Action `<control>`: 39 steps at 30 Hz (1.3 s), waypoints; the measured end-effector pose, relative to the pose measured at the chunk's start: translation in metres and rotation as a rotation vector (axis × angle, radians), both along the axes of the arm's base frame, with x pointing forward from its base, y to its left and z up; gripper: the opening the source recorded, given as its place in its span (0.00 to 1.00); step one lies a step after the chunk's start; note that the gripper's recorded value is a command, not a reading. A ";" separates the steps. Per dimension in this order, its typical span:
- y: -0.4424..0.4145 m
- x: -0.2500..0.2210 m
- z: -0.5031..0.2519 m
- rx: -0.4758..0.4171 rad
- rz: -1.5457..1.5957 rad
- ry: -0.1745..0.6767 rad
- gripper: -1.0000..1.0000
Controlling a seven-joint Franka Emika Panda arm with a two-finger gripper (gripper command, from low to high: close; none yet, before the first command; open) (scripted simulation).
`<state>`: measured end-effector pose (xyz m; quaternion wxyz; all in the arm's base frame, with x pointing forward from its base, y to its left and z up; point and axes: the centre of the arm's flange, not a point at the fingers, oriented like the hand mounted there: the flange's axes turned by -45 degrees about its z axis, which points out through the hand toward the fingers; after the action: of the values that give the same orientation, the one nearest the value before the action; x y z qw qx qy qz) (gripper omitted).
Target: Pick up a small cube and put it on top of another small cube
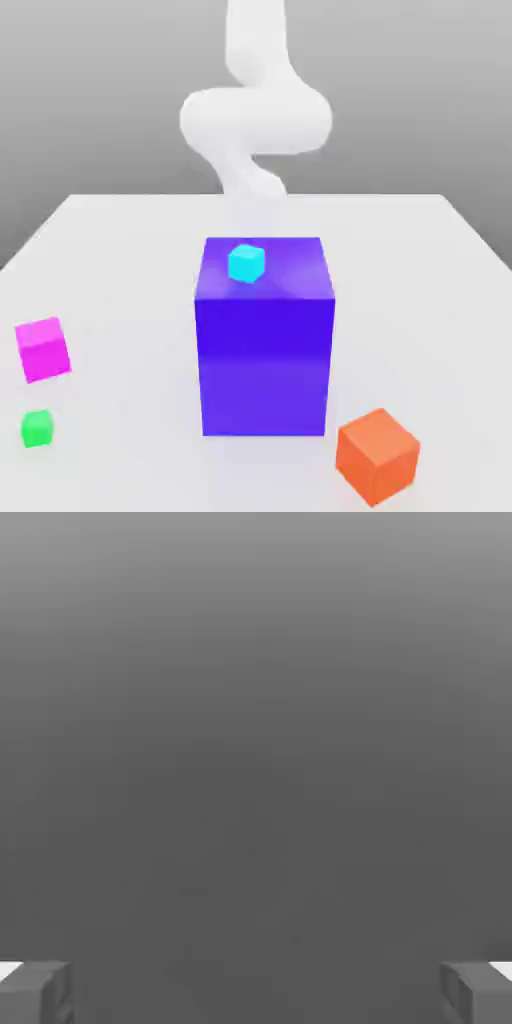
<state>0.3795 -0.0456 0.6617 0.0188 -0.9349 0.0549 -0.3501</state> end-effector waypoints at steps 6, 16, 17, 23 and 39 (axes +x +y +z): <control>-0.111 0.037 -0.138 0.150 -0.221 0.200 0.50; -0.250 -0.044 -0.359 0.312 -0.655 0.499 0.50; -0.261 -0.062 -0.377 0.323 -0.708 0.527 0.50; -0.294 -0.145 -0.456 0.348 -0.923 0.647 0.50; -0.293 -0.147 -0.509 0.347 -0.927 0.655 0.00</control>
<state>0.2320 -0.3388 0.1524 -0.0016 -0.8560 0.5169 -0.0012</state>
